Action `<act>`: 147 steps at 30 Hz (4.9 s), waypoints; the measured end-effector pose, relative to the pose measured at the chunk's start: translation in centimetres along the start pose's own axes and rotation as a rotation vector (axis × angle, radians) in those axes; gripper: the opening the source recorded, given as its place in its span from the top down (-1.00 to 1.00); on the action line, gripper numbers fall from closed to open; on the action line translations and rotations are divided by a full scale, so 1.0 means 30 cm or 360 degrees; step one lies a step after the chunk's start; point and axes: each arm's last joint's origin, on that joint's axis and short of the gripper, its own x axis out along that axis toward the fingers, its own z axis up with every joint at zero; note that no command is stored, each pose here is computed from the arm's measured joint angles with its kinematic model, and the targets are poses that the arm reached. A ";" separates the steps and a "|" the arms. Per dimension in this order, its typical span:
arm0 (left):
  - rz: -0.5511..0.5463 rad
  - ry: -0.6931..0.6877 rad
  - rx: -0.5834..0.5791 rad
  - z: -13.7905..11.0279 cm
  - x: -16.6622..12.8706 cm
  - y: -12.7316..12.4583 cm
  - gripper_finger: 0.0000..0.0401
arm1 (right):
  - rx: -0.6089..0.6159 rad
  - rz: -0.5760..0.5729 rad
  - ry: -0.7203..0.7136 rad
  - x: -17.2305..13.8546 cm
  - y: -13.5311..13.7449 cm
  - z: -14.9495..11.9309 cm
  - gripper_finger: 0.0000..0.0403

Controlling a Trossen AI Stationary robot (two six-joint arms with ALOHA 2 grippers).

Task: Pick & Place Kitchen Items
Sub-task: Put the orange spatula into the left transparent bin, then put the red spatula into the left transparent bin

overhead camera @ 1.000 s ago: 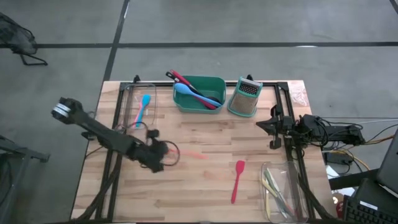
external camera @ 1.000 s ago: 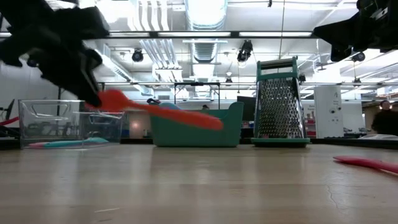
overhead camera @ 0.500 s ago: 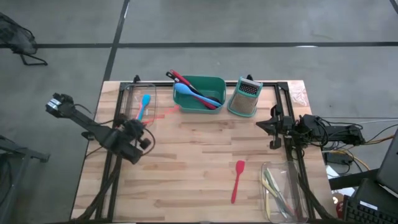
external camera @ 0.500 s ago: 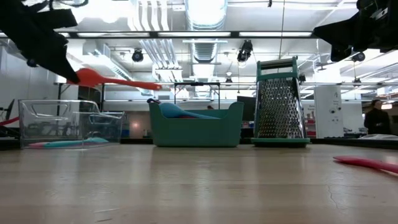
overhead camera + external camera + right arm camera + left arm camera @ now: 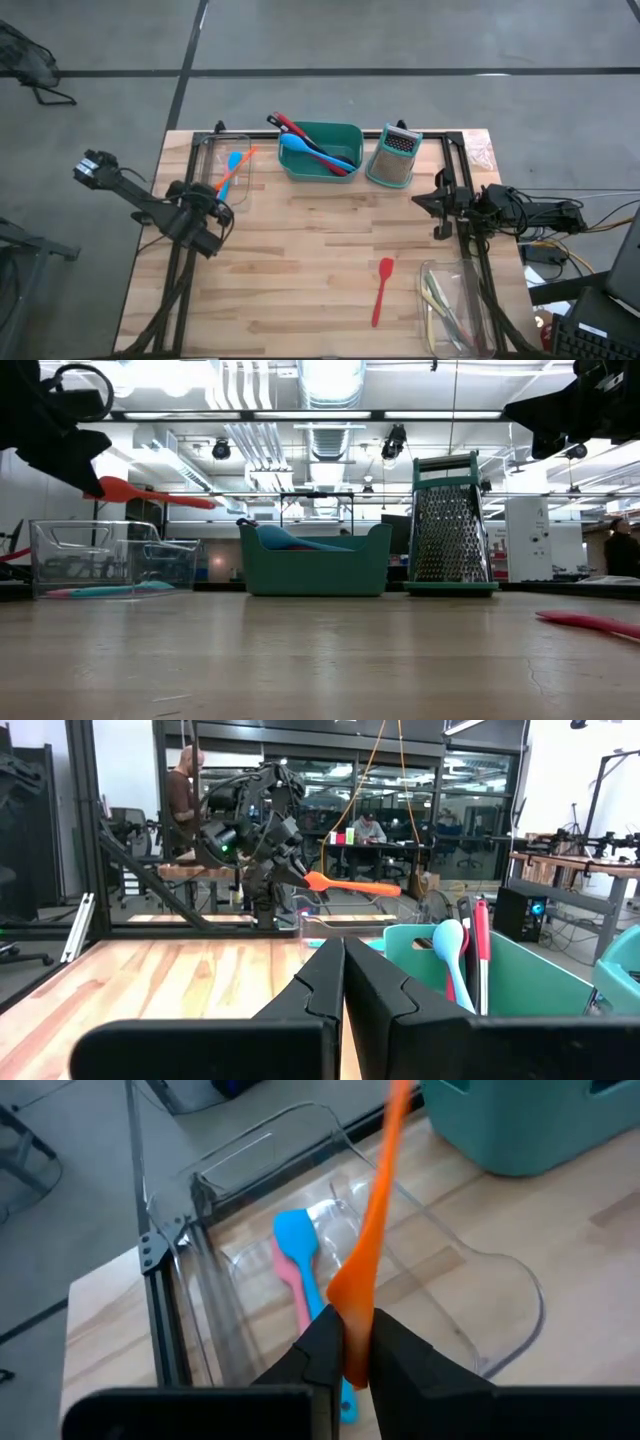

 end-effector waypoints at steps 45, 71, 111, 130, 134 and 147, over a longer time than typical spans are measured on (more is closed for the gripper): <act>-0.0449 -0.0286 -0.0201 0.067 -0.024 -0.162 0.61 | 0.0001 0.0000 0.0001 0.000 0.000 0.000 0.96; -0.1402 -0.0547 0.0124 0.027 -0.109 -0.608 0.61 | 0.0003 0.0000 0.0001 0.000 0.000 0.000 0.96; -0.1606 -0.0728 0.0554 -0.021 -0.151 -0.616 0.61 | 0.0788 0.0215 0.0141 0.150 0.037 -0.030 0.96; -0.1847 -0.0696 0.0338 -0.107 -0.063 -0.425 0.66 | 0.1155 -0.0259 0.1441 0.510 0.096 0.103 0.85; -0.1887 -0.0689 0.0345 -0.107 -0.067 -0.424 0.67 | 0.1195 -0.0471 0.1828 0.571 0.131 0.099 0.66; -0.1954 -0.0676 0.0336 -0.110 -0.078 -0.424 0.67 | 0.1142 -0.0829 0.2860 0.720 0.329 -0.074 -0.07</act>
